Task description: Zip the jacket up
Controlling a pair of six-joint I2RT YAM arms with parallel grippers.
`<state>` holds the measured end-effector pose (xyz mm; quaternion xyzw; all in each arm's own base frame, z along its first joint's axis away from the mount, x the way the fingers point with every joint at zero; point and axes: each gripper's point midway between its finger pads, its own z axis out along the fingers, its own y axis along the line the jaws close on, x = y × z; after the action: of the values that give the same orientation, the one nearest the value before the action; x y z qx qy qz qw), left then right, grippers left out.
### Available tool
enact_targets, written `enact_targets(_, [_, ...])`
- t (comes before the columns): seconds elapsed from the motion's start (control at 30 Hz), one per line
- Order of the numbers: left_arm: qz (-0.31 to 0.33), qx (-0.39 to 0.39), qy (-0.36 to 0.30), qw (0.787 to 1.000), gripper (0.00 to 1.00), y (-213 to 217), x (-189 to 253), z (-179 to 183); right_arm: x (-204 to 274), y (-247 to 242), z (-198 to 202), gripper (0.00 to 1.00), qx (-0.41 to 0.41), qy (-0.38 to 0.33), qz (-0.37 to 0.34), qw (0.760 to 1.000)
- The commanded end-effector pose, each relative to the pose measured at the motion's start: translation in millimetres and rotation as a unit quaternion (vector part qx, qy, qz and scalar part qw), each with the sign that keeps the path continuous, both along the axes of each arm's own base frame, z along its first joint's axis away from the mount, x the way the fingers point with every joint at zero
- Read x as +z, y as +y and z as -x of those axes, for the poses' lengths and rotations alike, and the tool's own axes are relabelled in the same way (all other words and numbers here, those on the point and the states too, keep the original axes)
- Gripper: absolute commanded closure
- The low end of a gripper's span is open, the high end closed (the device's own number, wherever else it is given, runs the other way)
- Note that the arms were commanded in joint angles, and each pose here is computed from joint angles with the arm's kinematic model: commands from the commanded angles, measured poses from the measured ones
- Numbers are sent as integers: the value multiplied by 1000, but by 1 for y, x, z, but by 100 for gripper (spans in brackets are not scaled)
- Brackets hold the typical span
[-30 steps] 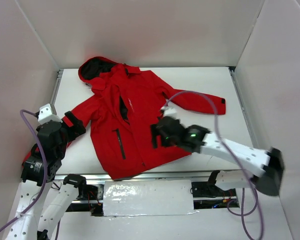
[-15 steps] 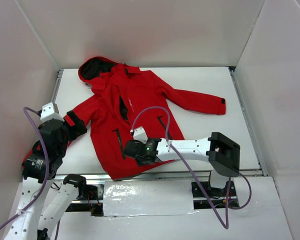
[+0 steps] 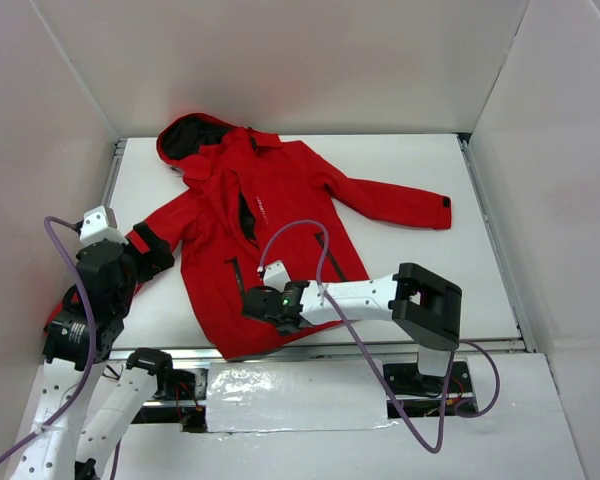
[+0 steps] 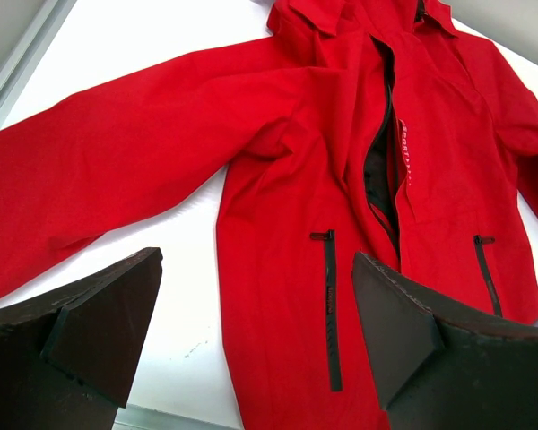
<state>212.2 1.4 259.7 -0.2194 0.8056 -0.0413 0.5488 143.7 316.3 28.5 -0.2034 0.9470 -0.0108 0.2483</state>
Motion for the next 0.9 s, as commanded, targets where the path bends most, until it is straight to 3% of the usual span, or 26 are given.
enact_targets(0.0, [-8,-9,-18,1000,1,-1,6,-5,6,12,-3,59,-9,-13,-22,1000])
enact_targets(0.1, [-8,-11,-18,1000,1,-1,7,-5,10,11,-4,62,-10,-17,-33,999])
enact_targets(0.17, [-7,-12,-19,1000,1,-2,7,-5,12,10,-5,70,-11,-22,-35,999])
enact_targets(0.3, [-7,-12,-19,1000,1,-2,7,-5,10,5,-7,100,-20,-27,-27,999])
enact_targets(0.47, [-6,-17,-16,1000,1,-4,5,-6,24,1,-8,100,-24,-37,-54,998])
enact_targets(0.63, [28,-76,-12,997,1,-29,4,-10,61,11,-12,100,-26,-29,-172,984])
enact_targets(0.73, [102,-192,-2,976,1,-81,-11,-12,84,10,-15,100,-29,-26,-252,967])
enact_targets(0.8, [193,-290,11,937,1,-127,-20,-1,89,7,-18,100,-33,-25,-293,955])
enact_targets(0.87, [275,-336,-1,901,13,-155,-37,-4,100,5,-14,100,-25,-15,-333,942])
